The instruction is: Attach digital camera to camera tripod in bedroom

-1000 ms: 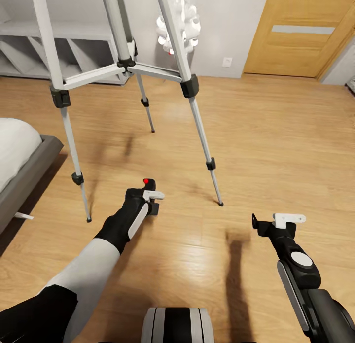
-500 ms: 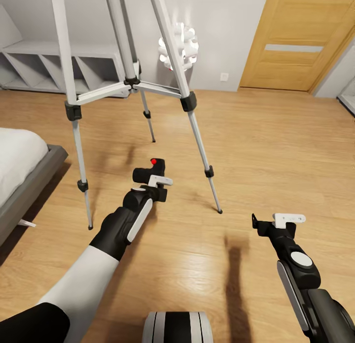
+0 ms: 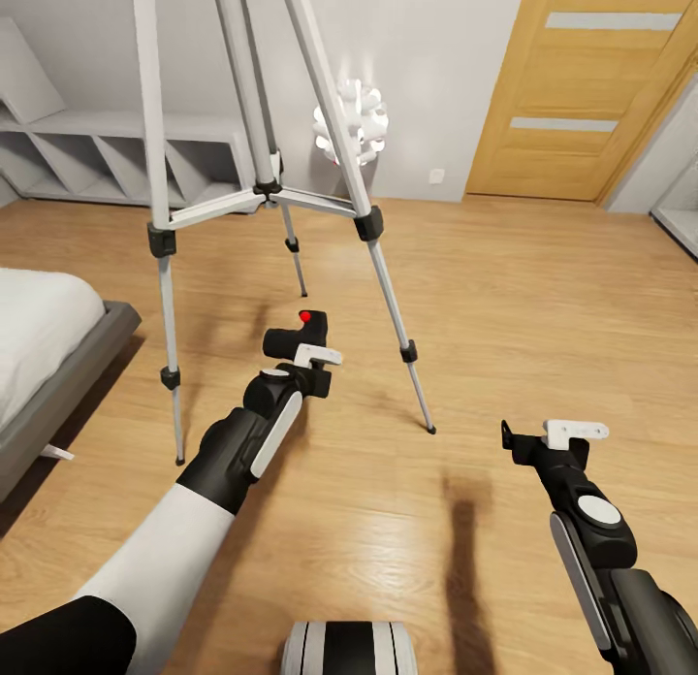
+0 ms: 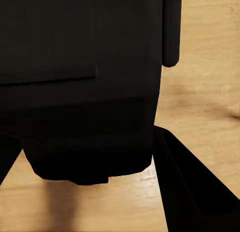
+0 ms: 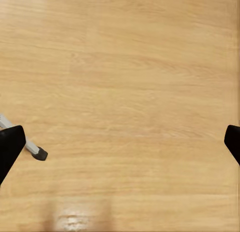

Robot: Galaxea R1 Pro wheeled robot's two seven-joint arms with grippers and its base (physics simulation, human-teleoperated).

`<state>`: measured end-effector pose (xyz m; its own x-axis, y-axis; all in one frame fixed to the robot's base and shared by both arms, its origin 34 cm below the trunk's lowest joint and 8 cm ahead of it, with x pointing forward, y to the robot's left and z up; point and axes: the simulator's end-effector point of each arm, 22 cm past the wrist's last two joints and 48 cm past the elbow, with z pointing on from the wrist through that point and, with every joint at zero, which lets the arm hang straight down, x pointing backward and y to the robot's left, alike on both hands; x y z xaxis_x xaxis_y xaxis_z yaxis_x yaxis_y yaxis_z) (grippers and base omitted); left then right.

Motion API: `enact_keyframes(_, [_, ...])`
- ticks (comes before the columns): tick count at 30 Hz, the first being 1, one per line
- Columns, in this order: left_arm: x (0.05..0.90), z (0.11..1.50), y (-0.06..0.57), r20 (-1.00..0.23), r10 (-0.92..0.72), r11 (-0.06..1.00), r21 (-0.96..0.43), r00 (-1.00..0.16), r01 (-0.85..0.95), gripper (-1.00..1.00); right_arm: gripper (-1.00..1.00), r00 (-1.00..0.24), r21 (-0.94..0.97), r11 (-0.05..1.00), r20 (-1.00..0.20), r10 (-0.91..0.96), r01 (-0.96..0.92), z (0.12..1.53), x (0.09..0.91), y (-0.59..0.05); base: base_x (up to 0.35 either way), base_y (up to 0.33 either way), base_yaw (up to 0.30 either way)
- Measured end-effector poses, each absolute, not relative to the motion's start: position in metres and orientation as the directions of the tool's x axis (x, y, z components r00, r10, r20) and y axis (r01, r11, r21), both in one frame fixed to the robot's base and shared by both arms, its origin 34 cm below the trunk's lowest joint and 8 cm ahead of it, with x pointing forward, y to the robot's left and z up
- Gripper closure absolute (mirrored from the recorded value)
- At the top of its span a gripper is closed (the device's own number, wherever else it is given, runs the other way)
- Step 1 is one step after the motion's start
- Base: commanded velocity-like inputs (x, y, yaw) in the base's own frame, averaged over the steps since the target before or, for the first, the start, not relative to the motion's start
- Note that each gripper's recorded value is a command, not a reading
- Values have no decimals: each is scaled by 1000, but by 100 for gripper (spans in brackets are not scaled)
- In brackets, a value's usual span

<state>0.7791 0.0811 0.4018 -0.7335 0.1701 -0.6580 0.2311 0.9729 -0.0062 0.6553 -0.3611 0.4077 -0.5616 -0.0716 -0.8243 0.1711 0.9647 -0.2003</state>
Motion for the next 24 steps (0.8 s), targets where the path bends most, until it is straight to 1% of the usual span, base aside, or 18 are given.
enact_keyframes(10, [783,434,81,-690,170,973,4,-704,231,100,-100,-524,-193,964,-849,-71,182,435,659,-362,0,0,0])
enact_keyframes(19, [782,431,85,-684,171,974,7,-709,228,100,-100,-523,-193,964,-849,-71,182,435,659,-362,44,0,0])
enact_keyframes(21, [781,426,86,-676,173,974,8,-717,228,100,-100,-523,-192,964,-849,-71,182,435,659,-362,-40,0,0])
enact_keyframes(24, [779,421,87,-666,176,974,11,-725,227,100,-100,-523,-193,964,-849,-71,182,435,659,-362,-213,0,0])
